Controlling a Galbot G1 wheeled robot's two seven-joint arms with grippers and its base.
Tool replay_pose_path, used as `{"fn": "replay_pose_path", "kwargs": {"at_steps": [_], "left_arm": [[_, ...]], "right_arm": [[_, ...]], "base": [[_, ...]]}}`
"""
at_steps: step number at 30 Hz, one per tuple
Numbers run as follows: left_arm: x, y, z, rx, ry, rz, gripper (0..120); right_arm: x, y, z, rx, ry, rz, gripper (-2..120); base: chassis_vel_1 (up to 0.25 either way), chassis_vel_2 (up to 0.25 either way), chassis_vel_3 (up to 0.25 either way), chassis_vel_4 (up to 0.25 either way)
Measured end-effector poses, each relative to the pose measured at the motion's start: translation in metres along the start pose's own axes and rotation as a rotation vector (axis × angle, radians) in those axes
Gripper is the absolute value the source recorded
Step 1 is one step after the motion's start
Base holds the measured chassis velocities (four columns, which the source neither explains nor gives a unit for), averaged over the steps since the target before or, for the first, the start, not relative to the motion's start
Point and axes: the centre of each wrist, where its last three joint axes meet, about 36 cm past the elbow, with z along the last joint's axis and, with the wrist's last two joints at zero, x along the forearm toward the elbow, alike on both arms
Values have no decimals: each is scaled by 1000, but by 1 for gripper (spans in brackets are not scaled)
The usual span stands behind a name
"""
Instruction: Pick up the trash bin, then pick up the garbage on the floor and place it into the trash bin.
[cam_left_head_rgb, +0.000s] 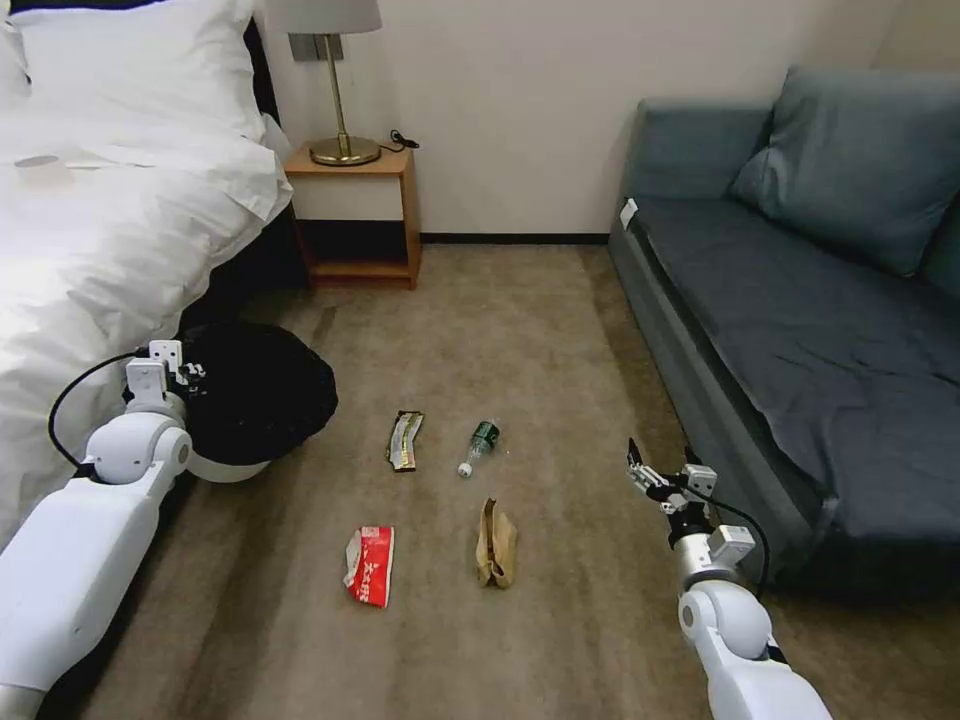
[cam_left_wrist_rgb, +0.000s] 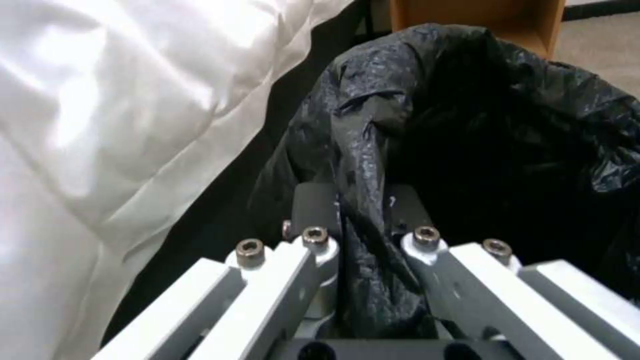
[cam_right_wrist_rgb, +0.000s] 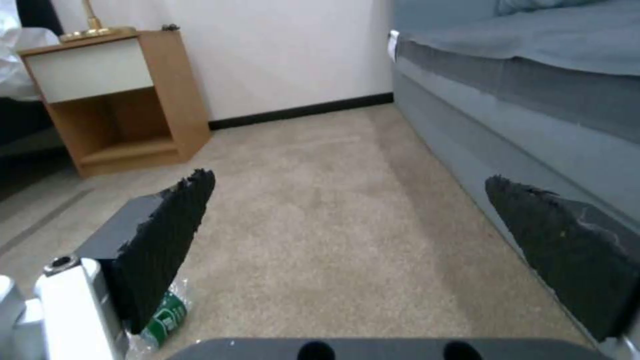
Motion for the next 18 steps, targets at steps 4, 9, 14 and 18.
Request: {"fn": "replay_pose_path", "kwargs": {"at_steps": [4, 9, 14, 18], "left_arm": [[2, 1, -1, -1, -4, 1, 5], [9, 5, 0, -6, -10, -1, 5], [17, 10, 6, -13, -9, -6, 5], [22, 11, 11, -21, -7, -6, 5]], "right_arm": [[2, 0, 1, 1, 4, -1, 100], [6, 5, 4, 6, 30, -21, 100], [9, 14, 8, 25, 97, -57, 100], [2, 23, 7, 39, 144, -84, 100]], "base": [[-27, 10, 28, -19], [0, 0, 0, 0], [0, 0, 0, 0], [0, 0, 0, 0]]}}
